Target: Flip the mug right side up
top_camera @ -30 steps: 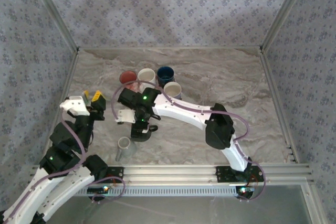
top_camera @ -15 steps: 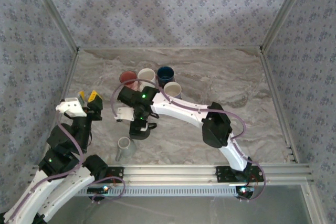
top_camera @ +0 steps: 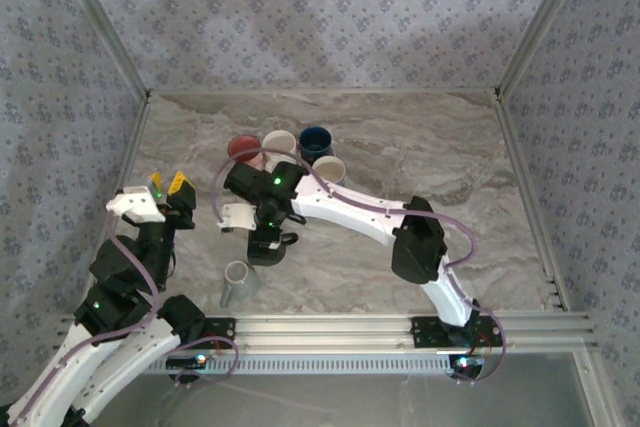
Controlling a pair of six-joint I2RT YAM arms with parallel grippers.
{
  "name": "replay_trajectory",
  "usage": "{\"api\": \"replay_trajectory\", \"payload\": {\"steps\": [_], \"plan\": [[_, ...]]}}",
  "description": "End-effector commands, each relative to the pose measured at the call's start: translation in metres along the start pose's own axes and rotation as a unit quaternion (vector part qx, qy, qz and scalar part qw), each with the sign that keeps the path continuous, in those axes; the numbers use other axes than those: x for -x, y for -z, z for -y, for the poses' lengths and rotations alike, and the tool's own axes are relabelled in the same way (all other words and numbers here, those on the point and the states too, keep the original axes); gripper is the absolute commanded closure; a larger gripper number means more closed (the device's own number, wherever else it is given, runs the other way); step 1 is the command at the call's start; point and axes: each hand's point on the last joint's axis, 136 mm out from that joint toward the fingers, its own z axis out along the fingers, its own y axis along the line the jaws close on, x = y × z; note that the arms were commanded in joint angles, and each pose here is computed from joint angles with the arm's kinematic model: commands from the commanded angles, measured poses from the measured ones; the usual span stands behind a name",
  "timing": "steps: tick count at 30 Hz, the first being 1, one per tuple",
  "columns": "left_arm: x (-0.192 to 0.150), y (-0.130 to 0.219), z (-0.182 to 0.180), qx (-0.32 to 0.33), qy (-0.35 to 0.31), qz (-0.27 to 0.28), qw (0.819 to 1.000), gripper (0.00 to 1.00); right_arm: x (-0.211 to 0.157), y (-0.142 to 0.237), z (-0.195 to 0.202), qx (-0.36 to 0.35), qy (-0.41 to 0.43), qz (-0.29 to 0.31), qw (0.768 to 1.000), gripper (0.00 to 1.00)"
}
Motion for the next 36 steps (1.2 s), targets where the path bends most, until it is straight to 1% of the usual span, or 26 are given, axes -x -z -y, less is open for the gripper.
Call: {"api": "replay_trajectory", "payload": {"steps": [1, 8, 14, 19, 25, 31, 36], "plan": [[0.004, -0.001, 0.001, -0.003, -0.004, 0.01, 1.0, 0.52, 0.003, 0.017, 0.014, -0.026, 0.01, 0.012, 1.0, 0.0], [0.003, -0.001, 0.002, -0.005, -0.005, 0.009, 1.0, 0.52, 0.008, -0.005, 0.023, -0.013, 0.0, 0.018, 1.0, 0.0], [0.003, -0.001, 0.003, -0.007, -0.006, 0.009, 1.0, 0.52, 0.011, -0.015, 0.023, 0.008, -0.015, 0.025, 1.0, 0.0], [0.003, -0.001, 0.003, -0.008, -0.007, 0.01, 1.0, 0.52, 0.008, -0.025, 0.018, 0.029, -0.023, 0.019, 0.999, 0.0], [0.002, -0.002, 0.004, -0.009, -0.008, 0.009, 1.0, 0.52, 0.0, -0.035, 0.025, 0.032, -0.035, 0.013, 0.999, 0.0], [0.002, -0.002, 0.004, -0.01, -0.008, 0.009, 1.0, 0.52, -0.013, -0.05, 0.03, 0.018, -0.027, -0.017, 0.999, 0.0], [0.003, -0.001, 0.004, -0.009, -0.009, 0.01, 1.0, 0.52, -0.026, -0.06, 0.022, 0.03, -0.016, -0.047, 0.998, 0.0]]}}
